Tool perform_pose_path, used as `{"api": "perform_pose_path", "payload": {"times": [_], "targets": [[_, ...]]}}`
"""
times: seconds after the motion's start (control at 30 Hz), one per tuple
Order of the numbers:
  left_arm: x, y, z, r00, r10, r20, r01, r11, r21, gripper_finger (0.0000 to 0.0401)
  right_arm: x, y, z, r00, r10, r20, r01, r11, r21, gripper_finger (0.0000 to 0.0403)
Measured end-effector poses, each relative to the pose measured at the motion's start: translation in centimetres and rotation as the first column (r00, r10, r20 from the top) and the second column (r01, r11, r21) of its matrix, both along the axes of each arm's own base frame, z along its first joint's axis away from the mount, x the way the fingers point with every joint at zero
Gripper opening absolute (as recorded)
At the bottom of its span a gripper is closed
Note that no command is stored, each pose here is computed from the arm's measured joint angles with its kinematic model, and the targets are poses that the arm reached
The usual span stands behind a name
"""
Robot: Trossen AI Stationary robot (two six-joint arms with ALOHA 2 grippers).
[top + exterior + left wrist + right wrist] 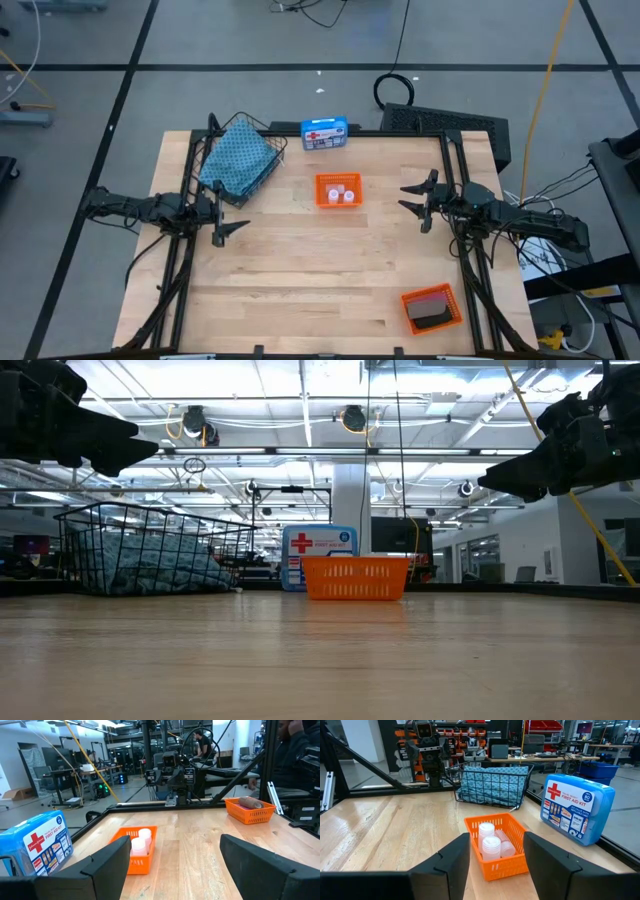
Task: Pick & place medical supplies in basket/bin
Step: Return to Home Position
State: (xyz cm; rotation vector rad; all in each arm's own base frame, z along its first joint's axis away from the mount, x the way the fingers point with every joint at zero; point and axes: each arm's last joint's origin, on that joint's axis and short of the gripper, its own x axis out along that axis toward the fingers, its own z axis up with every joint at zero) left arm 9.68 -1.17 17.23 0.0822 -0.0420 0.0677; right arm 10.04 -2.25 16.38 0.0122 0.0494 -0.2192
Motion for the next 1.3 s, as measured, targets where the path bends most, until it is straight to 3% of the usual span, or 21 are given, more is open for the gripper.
{"api": "perform_pose_path", "payload": {"times": [1.3], "targets": [[0.00,0.00,0.00,1.000,0.001,0.000,-0.001,1.000,0.000,0.0310,0.00,0.00,0.00,1.000,-0.001,0.000,0.001,1.000,0.000,0.0177]]}}
